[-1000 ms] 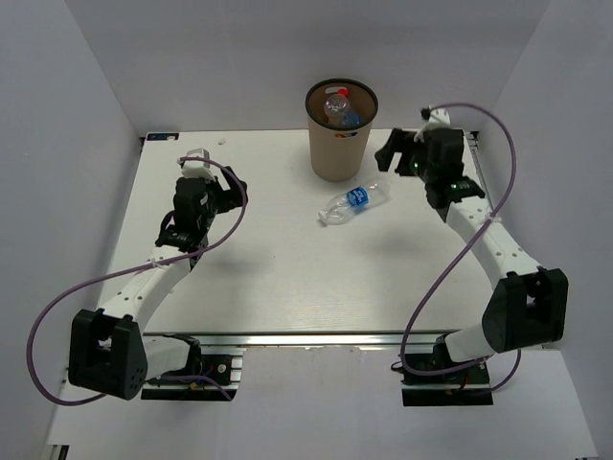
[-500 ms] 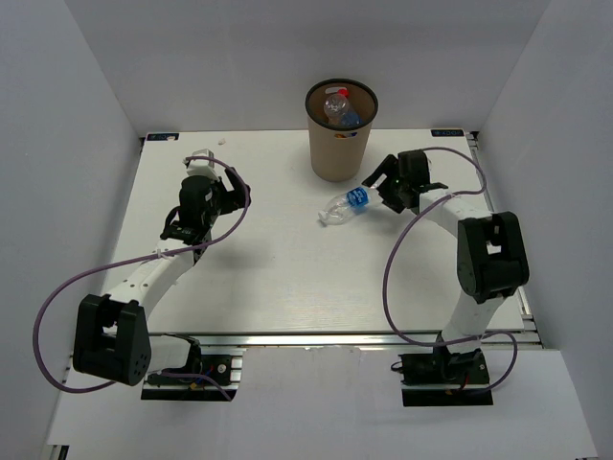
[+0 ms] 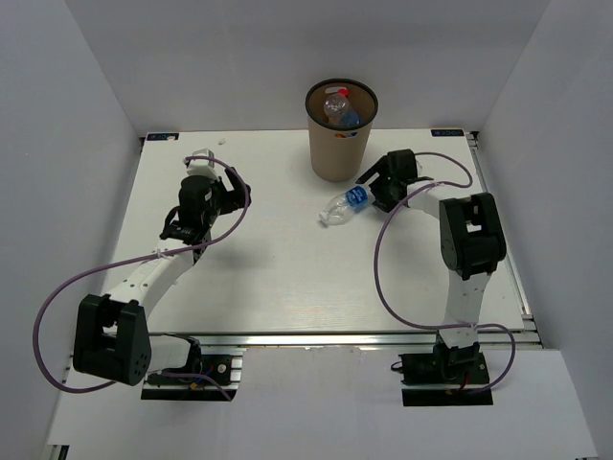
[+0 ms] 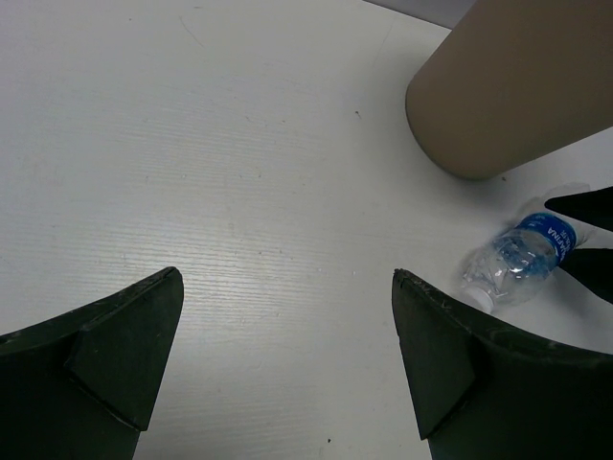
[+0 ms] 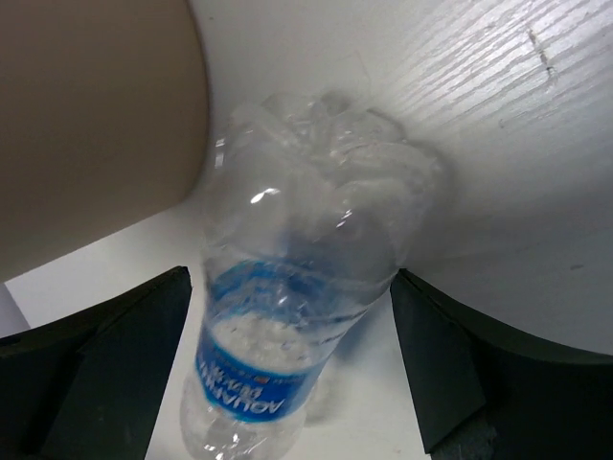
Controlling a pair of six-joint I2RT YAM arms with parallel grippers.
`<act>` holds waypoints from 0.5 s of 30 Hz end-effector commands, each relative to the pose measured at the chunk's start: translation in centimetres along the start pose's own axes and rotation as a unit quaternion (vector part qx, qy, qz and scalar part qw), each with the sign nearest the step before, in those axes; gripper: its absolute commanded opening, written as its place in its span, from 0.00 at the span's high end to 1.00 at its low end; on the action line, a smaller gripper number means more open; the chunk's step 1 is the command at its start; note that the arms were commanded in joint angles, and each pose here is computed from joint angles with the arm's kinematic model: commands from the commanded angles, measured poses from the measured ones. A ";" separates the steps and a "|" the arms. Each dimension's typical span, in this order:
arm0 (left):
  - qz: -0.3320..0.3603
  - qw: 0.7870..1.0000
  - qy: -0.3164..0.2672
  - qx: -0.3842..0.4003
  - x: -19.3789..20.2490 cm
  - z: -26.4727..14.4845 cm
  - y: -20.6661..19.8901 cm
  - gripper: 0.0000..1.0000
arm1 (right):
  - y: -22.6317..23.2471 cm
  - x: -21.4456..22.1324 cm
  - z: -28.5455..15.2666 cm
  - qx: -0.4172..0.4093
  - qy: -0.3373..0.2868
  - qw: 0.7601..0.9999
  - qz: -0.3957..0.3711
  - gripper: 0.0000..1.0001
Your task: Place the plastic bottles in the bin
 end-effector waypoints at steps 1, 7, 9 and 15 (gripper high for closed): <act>-0.007 1.000 -0.025 0.009 -1.8 -0.3 -0.3 0.02 | 0.6 -0.3 1.3 0.011 -0.013 1.000 0.019 0.11; -0.006 1.000 -0.029 0.006 -1.8 -0.5 -0.2 0.02 | -0.6 0.0 2.7 0.030 -0.008 0.999 0.028 0.18; -0.006 1.000 -0.030 0.005 -1.8 -0.6 -0.1 0.02 | -0.3 -0.1 2.6 0.019 -0.011 1.000 0.023 0.27; -0.005 0.999 -0.038 0.003 -2.0 -0.9 -0.1 0.02 | 1.6 -1.6 -0.9 -0.025 -0.065 0.997 -0.023 0.69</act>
Point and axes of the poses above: each gripper's point midway between its finger pads, its own z axis out along the fingers, its own y axis along the line the jaws close on, x = y × z, the point moved 8 cm from there along -z, back along the fingers, and after that the axes turned 11 degrees about z, right-handed, at the moved point
